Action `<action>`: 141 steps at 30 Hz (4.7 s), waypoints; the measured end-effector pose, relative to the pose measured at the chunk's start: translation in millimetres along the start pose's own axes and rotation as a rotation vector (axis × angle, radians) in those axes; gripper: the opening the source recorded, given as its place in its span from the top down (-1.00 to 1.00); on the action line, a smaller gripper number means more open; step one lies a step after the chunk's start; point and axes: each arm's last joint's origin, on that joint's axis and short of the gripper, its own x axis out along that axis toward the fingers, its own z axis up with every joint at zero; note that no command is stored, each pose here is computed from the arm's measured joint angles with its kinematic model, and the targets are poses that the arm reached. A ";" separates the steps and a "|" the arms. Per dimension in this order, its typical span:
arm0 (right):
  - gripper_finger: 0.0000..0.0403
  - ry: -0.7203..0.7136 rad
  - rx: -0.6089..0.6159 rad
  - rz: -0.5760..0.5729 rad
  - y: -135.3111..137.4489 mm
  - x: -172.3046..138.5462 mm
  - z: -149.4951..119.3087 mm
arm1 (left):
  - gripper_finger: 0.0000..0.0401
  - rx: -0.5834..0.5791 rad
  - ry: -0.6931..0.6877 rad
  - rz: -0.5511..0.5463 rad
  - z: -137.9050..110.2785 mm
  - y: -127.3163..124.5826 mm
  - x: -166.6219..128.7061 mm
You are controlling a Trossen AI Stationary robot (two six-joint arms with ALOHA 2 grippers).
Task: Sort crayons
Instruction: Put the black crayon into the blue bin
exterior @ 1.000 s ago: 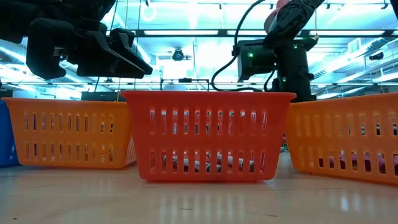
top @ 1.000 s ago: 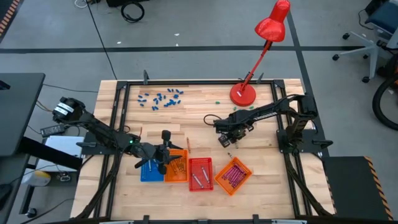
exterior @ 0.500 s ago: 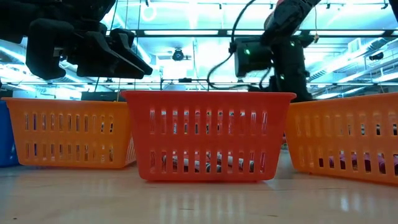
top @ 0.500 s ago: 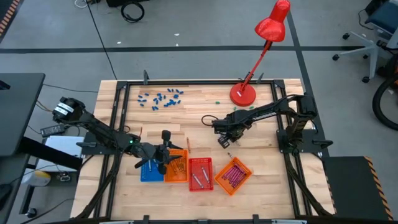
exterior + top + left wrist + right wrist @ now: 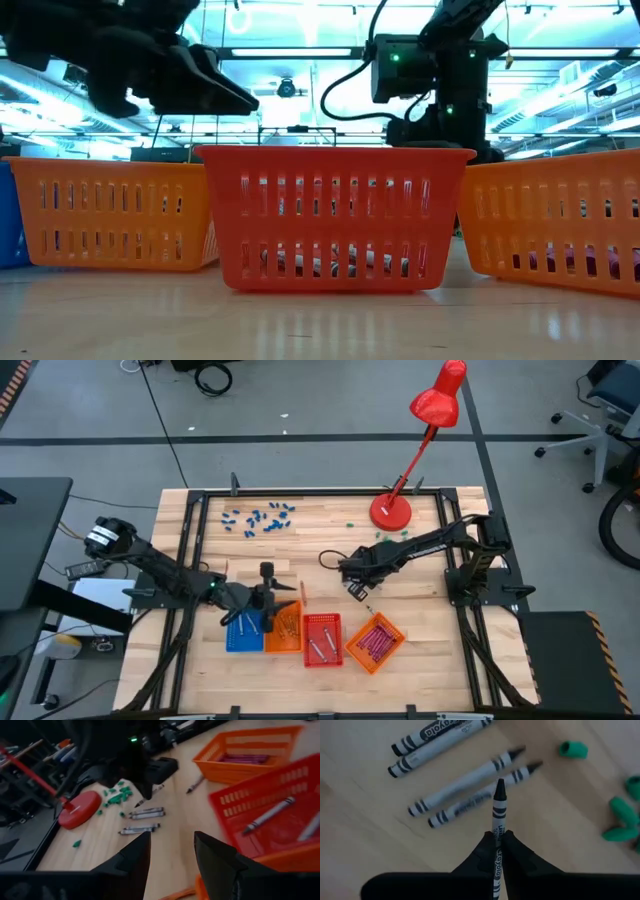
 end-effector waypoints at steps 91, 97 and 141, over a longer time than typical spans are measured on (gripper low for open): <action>0.68 -1.310 -0.491 0.696 14.9 -43.7 69.9 | 0.83 -0.536 -0.165 0.161 -9.4 84.5 25.6; 0.42 -1.208 -0.510 0.663 4.7 -53.2 64.2 | 0.78 -0.556 -0.175 0.187 -7.0 86.9 23.0; 0.38 -1.373 -0.629 0.642 -38.2 -30.3 -13.3 | 0.74 -1.741 0.794 0.009 19.3 -28.3 -100.0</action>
